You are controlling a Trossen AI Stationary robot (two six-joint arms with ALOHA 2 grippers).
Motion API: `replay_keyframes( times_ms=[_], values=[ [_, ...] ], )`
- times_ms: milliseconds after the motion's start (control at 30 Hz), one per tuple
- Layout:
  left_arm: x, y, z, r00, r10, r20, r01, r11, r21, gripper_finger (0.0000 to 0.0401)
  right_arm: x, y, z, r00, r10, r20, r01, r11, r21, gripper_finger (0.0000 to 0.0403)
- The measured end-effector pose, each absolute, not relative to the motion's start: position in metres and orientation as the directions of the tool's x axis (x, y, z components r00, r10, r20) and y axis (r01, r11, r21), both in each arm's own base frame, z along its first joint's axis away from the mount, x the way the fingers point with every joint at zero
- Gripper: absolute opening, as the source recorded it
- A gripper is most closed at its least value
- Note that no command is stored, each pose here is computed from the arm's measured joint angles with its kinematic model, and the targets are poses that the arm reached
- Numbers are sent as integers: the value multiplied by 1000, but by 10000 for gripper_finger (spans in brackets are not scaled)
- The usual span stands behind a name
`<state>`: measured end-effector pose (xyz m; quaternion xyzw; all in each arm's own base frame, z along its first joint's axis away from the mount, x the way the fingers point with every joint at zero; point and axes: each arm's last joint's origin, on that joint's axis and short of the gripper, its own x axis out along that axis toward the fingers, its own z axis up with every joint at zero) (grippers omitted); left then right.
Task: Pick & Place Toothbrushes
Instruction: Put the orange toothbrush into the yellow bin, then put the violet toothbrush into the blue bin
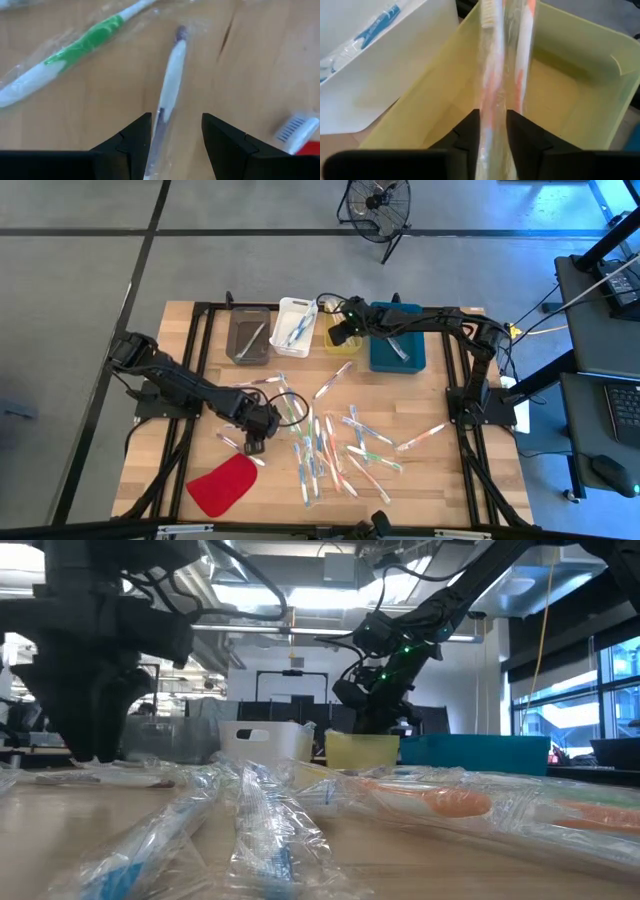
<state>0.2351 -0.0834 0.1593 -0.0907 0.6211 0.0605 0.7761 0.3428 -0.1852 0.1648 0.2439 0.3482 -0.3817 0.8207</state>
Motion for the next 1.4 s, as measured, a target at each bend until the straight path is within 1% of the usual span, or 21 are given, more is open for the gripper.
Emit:
replay_keyframes(
  times_ms=[133, 300, 433, 533, 700, 900, 1133, 1300, 1400],
  values=[
    [233, -89, 159, 226, -12, -974, -120, 992, -40, 169, 343, -185, 165, 467, -455, -758, 794, 593, 134, 138],
    [233, -89, 160, 253, 59, -966, -123, 992, 29, 169, 343, -184, 169, 523, -394, -756, 746, 641, 182, 185],
    [234, -87, 159, 269, 115, -956, -139, 987, 80, 169, 342, -185, 171, 567, -322, -758, 703, 669, 241, 202],
    [235, -87, 155, 275, 98, -956, -136, 989, 63, 169, 341, -186, 175, 593, -283, -754, 672, 689, 271, 205],
    [232, -86, 147, 278, 80, -957, -147, 988, 40, 169, 335, -186, 183, 598, -257, -759, 654, 705, 275, 193],
    [229, -86, 142, 251, 59, -966, -151, 988, 21, 169, 326, -181, 205, 607, -262, -750, 633, 730, 257, 160],
    [231, -87, 136, 228, 69, -971, -144, 989, 37, 168, 310, -169, 240, 631, -271, -727, 609, 753, 248, 121],
    [231, -87, 134, 219, 79, -972, -152, 987, 46, 168, 297, -154, 258, 619, -249, -745, 584, 780, 224, 99],
    [231, -87, 133, 214, 79, -974, -151, 987, 47, 166, 291, -142, 263, 577, -265, -773, 589, 790, 170, 88]
  ],
)
